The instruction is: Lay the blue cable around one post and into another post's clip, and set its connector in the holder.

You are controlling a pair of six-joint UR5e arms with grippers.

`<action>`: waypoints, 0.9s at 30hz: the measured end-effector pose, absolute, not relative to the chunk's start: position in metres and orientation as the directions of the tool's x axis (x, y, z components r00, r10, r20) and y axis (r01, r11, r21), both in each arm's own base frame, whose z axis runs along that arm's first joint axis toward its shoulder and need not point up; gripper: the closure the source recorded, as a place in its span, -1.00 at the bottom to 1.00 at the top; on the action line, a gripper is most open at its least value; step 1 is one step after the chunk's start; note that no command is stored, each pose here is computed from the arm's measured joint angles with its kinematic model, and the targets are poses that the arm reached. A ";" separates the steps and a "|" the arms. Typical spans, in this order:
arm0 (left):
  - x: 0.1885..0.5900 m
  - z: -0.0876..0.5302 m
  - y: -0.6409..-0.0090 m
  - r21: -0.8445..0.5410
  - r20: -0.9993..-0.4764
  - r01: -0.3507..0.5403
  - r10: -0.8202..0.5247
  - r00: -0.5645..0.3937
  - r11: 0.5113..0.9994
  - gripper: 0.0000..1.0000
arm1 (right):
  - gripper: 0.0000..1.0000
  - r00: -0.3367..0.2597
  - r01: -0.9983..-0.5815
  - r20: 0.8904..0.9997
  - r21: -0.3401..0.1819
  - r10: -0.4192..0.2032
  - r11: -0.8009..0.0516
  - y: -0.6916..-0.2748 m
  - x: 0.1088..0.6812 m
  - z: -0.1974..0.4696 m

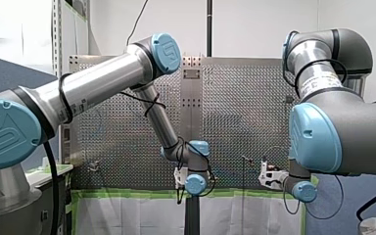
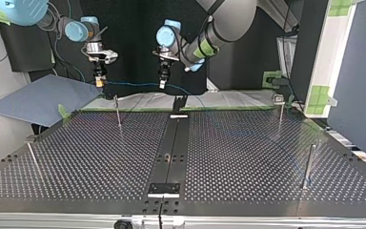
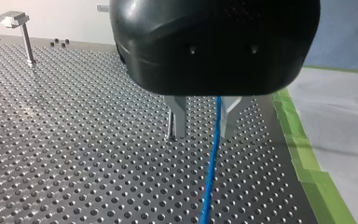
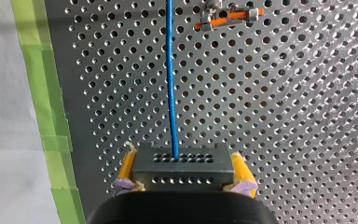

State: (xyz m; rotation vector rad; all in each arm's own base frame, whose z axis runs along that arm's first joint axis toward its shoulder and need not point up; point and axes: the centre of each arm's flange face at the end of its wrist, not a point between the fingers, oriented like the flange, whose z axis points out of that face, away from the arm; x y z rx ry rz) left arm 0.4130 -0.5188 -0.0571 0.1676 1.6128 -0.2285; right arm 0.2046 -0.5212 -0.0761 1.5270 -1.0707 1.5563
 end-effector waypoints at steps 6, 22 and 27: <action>0.413 -0.056 -0.522 -0.053 -0.998 0.272 -0.042 -0.046 0.961 0.89 | 0.58 -0.062 -0.906 0.996 -0.085 -0.069 -0.415 -0.521 0.205 -0.076; 0.413 -0.055 -0.533 -0.081 -0.996 0.386 -0.066 -0.051 0.919 1.00 | 0.58 -0.061 -0.911 0.996 -0.083 -0.069 -0.404 -0.522 0.203 -0.076; 0.411 -0.052 -0.541 -0.104 -0.995 0.405 -0.094 -0.044 0.908 1.00 | 0.58 -0.062 -0.918 0.996 -0.083 -0.068 -0.387 -0.524 0.197 -0.076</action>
